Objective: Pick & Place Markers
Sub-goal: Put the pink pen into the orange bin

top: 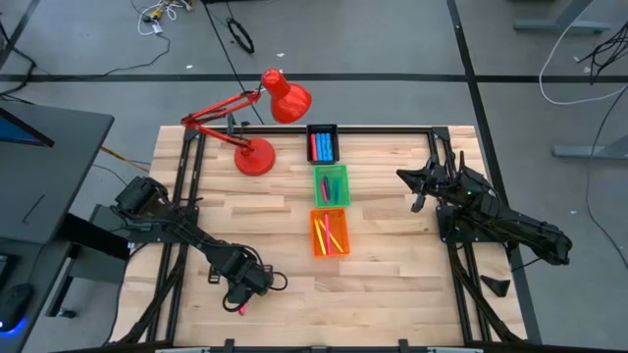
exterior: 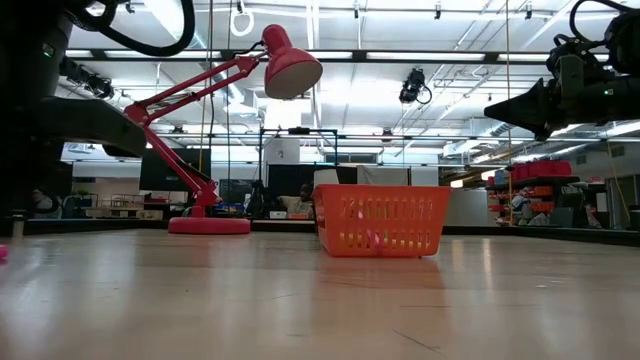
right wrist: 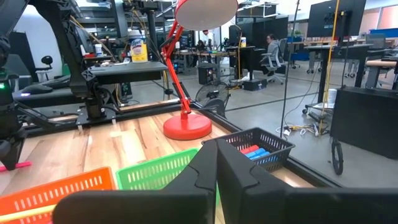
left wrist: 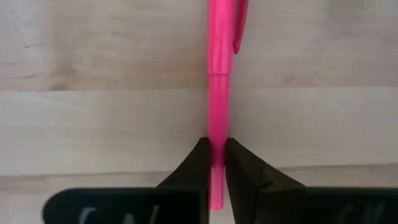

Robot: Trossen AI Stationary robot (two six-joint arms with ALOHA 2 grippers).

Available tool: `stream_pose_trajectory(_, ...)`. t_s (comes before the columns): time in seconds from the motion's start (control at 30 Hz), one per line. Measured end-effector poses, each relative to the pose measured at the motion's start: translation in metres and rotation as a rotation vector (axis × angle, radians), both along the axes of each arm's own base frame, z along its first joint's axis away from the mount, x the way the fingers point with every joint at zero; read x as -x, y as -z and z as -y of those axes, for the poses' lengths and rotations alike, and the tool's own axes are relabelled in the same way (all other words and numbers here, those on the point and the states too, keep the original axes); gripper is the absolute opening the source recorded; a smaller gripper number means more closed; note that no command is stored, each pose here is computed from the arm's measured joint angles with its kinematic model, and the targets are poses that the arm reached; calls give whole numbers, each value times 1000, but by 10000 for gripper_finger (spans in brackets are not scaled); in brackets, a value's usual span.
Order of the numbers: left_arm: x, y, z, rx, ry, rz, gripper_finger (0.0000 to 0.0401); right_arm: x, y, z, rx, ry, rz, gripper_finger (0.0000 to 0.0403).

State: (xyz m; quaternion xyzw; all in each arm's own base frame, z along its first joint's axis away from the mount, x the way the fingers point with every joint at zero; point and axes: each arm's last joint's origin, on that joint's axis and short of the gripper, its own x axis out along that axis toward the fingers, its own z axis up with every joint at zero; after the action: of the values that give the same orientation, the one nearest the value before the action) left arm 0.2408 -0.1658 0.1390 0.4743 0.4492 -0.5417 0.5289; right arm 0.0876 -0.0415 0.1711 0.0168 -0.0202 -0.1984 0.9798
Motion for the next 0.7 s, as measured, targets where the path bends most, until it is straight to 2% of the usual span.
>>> stream_pose_trajectory(0.13,2,-4,0,15,-66,-10,32,0,0,0,0,0,0,10)
stream_pose_trajectory(0.27,4,-19,-1,53,-194,5,30,0,0,0,0,0,0,10)
stream_pose_trajectory(0.7,11,-73,-23,240,-902,2,24,0,0,0,0,0,0,10)
